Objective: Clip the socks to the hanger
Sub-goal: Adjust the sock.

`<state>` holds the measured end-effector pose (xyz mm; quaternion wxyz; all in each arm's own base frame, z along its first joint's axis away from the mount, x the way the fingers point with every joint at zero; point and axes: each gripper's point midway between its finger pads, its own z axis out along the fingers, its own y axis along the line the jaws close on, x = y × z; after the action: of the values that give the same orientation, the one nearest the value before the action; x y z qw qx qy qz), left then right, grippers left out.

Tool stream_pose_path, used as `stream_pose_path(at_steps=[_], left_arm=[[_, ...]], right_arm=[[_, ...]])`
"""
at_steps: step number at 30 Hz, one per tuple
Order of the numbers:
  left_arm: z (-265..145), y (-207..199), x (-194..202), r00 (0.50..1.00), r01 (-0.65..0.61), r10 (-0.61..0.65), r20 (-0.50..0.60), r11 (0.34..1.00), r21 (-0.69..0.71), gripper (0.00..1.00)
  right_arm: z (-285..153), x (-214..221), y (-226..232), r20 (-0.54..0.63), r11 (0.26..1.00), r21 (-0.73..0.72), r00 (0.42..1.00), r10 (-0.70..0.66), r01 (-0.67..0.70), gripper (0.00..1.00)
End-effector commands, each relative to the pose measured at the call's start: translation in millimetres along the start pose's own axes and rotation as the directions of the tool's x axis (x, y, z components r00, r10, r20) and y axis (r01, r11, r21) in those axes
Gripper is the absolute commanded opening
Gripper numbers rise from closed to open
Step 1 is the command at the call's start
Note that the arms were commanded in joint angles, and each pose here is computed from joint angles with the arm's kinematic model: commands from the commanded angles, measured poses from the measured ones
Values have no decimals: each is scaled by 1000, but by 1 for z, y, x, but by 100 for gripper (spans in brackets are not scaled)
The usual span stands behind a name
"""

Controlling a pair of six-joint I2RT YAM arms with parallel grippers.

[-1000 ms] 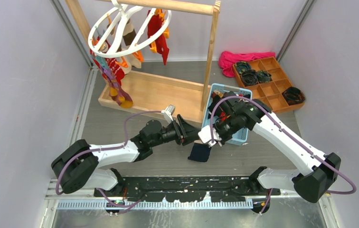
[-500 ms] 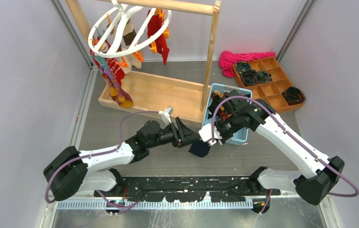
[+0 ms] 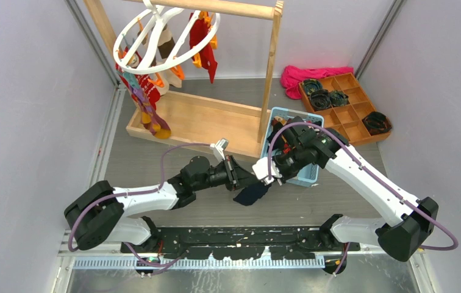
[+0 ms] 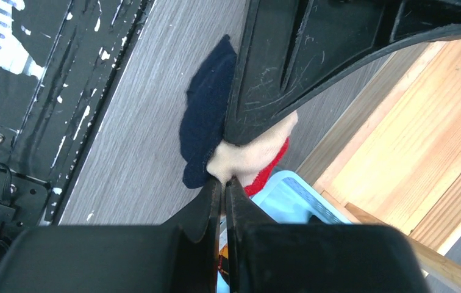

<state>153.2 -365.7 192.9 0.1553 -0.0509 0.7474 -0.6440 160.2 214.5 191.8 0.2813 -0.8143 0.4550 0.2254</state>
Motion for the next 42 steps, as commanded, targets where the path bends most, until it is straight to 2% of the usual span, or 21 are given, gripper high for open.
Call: stream_pose_path(at_steps=[1, 4, 5, 7, 8, 10, 13, 16, 18, 20, 22, 24, 28, 35, 42], left_arm=[[-5, -33, -7, 991, -130, 122, 58, 981, 145, 0], [-16, -31, -13, 955, -281, 263, 136, 949, 144, 0], [-20, -29, -14, 925, -367, 345, 161, 921, 133, 0], [-30, -30, -17, 854, -507, 481, 198, 855, 111, 0], [-36, -32, -18, 799, -589, 561, 217, 802, 97, 0], [-47, -33, -20, 667, -736, 707, 233, 674, 62, 0], [-68, -42, -18, 416, -905, 862, 290, 422, 42, 0], [-81, -45, -16, 162, -986, 928, 336, 167, 14, 0], [-87, -47, -16, -14, -1000, 935, 354, -6, -23, 0], [-91, -50, -17, -135, -991, 920, 368, -124, -54, 0], [-94, -57, -20, -217, -976, 897, 385, -200, -85, 0], [-95, -64, -22, -257, -966, 882, 395, -236, -102, 0], [-90, -74, -22, -257, -966, 871, 419, -240, -93, 0], [-79, -77, -17, -186, -982, 869, 459, -180, -58, 0], [-81, -77, -24, -129, -991, 868, 479, -94, -97, 0]], right_arm=[[0, -14, -6, 74, 999, 33, 997, 37, -40, 15], [0, -19, -6, 151, 989, 47, 980, 132, -140, 38], [-2, -22, -7, 186, 983, 49, 968, 168, -180, 48], [-6, -26, -9, 261, 959, 48, 930, 259, -280, 62], [-8, -28, -9, 300, 942, 40, 903, 307, -333, 68], [-15, -36, -12, 382, 906, 13, 840, 386, -422, 77], [-23, -45, -24, 477, 820, -57, 706, 523, -569, 83], [-28, -54, -42, 538, 731, -149, 566, 625, -666, 84], [-29, -61, -48, 553, 701, -211, 508, 660, -682, 85], [-30, -68, -51, 564, 679, -274, 458, 687, -681, 85], [-30, -72, -51, 568, 670, -309, 434, 699, -675, 85], [-29, -72, -51, 565, 664, -314, 428, 705, -679, 85], [-27, -75, -51, 563, 668, -320, 432, 704, -672, 84], [-21, -79, -51, 554, 667, -326, 436, 709, -670, 74], [-20, -79, -48, 556, 673, -319, 443, 703, -667, 63]])
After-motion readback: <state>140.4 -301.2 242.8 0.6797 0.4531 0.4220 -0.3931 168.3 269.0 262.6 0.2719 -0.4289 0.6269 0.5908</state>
